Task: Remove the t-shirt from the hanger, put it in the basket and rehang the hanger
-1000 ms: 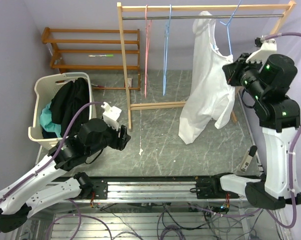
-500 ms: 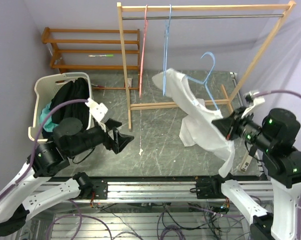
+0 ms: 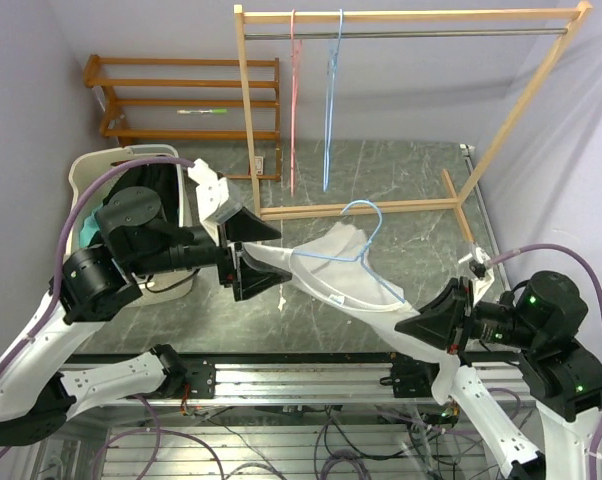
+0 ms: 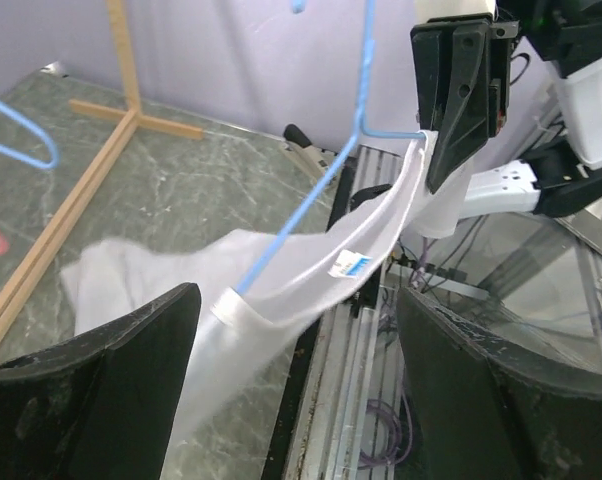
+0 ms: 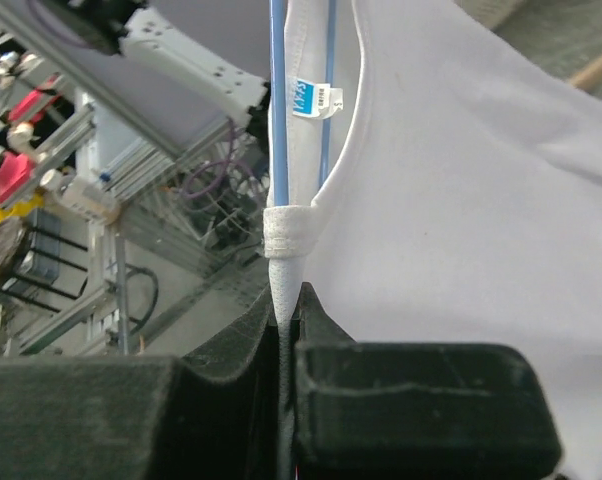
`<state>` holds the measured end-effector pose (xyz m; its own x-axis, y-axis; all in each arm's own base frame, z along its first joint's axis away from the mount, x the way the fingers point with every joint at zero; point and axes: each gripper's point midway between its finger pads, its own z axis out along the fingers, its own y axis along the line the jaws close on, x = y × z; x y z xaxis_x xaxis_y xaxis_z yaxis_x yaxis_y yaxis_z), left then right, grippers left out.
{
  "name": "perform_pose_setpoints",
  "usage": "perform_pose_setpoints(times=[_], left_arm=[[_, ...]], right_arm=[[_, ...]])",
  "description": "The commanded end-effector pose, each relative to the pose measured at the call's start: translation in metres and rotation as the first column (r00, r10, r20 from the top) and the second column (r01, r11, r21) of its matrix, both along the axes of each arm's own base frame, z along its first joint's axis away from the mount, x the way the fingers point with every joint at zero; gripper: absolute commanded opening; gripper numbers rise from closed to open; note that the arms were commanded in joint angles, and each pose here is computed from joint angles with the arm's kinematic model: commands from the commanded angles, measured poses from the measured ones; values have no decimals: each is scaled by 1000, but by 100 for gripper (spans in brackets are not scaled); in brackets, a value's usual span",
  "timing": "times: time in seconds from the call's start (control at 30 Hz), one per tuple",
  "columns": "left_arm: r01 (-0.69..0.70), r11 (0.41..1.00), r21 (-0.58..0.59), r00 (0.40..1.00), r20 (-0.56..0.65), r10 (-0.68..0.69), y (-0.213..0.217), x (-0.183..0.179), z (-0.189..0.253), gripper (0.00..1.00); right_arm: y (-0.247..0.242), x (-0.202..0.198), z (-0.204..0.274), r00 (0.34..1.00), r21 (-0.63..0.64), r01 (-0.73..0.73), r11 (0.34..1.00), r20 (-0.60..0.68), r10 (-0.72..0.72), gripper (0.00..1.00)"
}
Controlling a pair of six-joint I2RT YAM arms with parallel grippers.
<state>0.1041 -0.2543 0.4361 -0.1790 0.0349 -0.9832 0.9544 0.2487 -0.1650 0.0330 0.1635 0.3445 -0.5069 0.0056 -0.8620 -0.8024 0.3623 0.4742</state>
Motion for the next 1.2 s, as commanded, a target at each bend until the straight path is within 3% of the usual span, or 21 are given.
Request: perform_pose_setpoints(times=[0.0, 0.4, 0.7, 0.93, 1.17], left_arm=[[155, 988, -3, 988, 3, -155, -13, -20, 8, 90], [275, 961, -36, 962, 10, -275, -28, -29, 20, 85], [337, 941, -39, 941, -19, -338, -45, -30, 10, 58], [354, 935, -4, 934, -49, -354, -53, -31, 1, 8], [366, 930, -7, 930, -32, -366, -48, -40, 3, 7]], right_arm=[[9, -26, 25, 982, 84, -174, 981, 85, 167, 0], [13, -18, 26, 977, 96, -200, 975, 88, 192, 0], [15, -13, 29, 977, 96, -201, 975, 85, 193, 0], [16, -8, 26, 980, 91, -191, 977, 73, 184, 0], [17, -1, 22, 984, 81, -173, 982, 61, 168, 0]])
